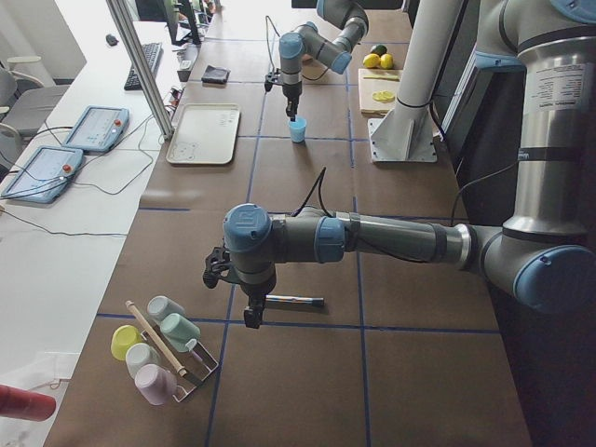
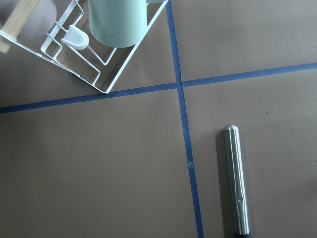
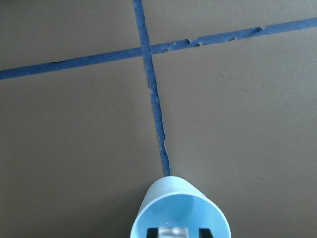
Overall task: Mash ice and strawberries in cup
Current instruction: 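Lower the right gripper into the cup and release the ice cube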
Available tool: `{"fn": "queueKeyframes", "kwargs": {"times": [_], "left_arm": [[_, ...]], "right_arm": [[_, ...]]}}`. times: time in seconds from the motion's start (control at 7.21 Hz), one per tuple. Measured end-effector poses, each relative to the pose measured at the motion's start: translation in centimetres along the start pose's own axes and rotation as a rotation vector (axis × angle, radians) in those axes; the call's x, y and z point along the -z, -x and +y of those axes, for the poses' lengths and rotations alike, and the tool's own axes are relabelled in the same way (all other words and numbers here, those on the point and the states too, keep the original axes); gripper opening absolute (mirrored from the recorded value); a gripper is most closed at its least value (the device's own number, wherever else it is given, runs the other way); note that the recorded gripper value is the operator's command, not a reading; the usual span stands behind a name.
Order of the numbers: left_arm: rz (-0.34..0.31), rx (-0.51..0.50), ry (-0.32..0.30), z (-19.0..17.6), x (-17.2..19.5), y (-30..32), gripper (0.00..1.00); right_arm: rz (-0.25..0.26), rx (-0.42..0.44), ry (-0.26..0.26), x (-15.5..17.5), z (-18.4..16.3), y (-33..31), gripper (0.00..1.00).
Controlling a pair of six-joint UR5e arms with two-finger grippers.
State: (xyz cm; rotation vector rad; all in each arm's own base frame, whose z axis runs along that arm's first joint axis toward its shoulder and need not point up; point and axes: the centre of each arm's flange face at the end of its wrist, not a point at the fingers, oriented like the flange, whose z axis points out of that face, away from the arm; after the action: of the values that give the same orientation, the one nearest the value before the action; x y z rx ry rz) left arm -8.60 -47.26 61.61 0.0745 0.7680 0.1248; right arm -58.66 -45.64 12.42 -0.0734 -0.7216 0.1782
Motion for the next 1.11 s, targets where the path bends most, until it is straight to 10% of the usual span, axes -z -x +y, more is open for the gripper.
{"fn": "queueKeyframes", "kwargs": {"times": [0.55, 0.83, 1.11], "left_arm": [[0.000, 0.001, 0.000, 0.02, -0.02, 0.06, 1.00], [0.000, 0.002, 0.000, 0.03, 0.01, 0.08, 1.00], [0.000, 0.000, -0.001, -0.03, 0.05, 0.01, 1.00]], "right_arm": [[0.002, -0.001, 0.001, -0.21, 0.00, -0.29, 0.62], [0.001, 0.000, 0.001, -0.20, 0.02, -0.33, 0.99], [-0.012, 0.003, -0.005, 0.43, 0.08, -0.03, 0.99]]}}
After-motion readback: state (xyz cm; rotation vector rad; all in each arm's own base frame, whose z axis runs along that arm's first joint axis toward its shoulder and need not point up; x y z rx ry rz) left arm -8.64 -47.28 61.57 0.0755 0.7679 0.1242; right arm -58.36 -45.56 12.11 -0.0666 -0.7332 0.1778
